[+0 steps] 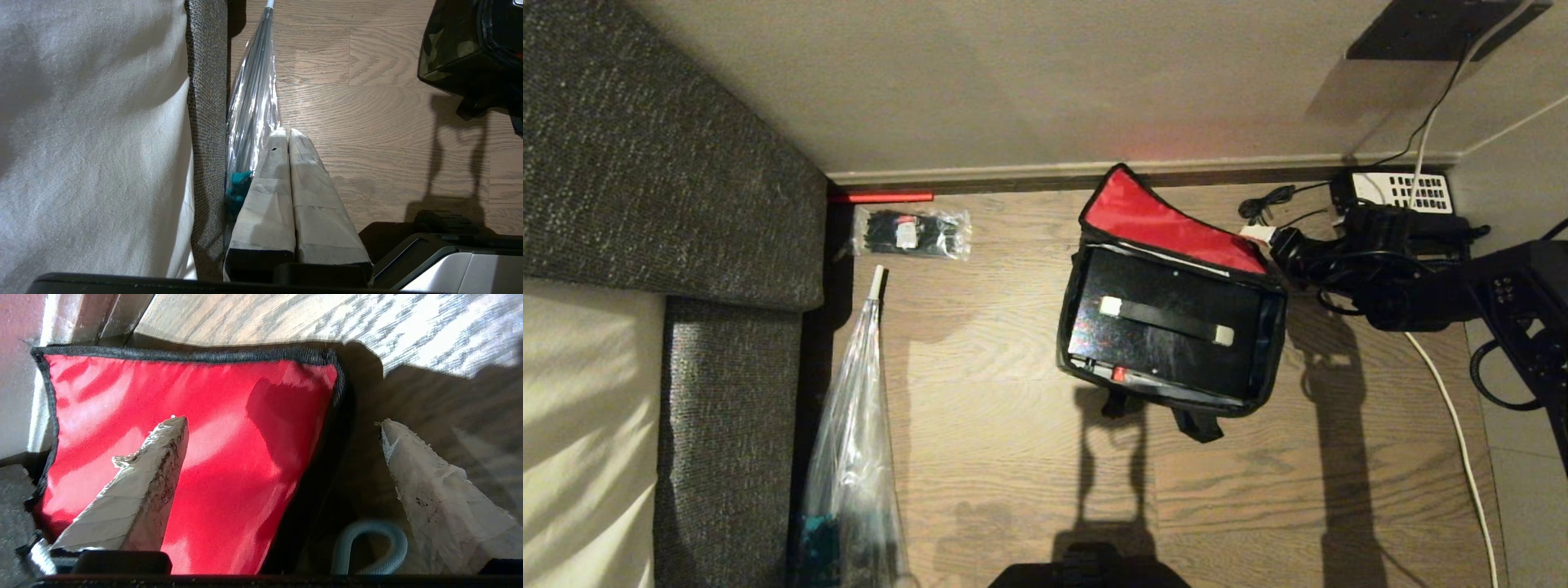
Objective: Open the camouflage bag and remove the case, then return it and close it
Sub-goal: Close the top of the storage box
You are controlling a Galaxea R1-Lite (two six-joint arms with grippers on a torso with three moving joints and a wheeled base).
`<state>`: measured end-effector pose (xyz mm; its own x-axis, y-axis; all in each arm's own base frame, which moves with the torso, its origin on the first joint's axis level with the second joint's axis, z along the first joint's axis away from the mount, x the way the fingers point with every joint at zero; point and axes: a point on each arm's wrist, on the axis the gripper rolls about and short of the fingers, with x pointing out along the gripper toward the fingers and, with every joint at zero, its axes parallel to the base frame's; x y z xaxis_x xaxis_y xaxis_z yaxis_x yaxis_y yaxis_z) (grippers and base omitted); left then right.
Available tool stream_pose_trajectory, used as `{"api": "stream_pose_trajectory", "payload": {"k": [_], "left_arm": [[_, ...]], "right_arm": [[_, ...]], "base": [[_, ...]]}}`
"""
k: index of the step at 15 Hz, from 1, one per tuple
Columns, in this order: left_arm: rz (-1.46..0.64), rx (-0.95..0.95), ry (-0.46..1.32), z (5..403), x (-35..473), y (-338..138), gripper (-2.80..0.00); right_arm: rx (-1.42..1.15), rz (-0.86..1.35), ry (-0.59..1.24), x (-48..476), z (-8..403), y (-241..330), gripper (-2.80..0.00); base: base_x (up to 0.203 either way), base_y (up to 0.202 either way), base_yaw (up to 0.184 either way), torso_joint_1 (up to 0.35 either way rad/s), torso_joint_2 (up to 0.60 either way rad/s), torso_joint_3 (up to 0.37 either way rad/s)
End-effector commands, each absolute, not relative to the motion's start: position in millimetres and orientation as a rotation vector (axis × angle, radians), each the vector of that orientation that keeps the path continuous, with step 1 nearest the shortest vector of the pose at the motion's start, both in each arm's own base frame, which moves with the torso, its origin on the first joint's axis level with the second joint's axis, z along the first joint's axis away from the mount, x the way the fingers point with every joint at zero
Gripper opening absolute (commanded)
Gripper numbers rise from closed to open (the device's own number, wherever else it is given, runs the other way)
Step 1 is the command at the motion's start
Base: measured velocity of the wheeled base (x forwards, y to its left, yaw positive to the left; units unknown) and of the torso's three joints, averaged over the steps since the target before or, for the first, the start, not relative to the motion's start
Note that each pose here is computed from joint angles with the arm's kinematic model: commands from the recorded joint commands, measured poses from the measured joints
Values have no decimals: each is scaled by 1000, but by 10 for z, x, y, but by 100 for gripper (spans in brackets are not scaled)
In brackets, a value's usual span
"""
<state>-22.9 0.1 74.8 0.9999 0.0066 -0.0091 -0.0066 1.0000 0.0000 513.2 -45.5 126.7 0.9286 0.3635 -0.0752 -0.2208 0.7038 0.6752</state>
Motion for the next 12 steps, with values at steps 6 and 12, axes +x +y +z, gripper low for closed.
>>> {"api": "stream_pose_trajectory", "payload": {"k": [6,12], "left_arm": [[8,0,8,748,-230,1,-280],[8,0,8,748,-230,1,-280]], "right_arm": [[730,307,207,5209,1188,-434,-280],[727,306,208,5187,1216,-405,-280]], "base": [[0,0,0,0,0,0],[0,0,0,0,0,0]]}}
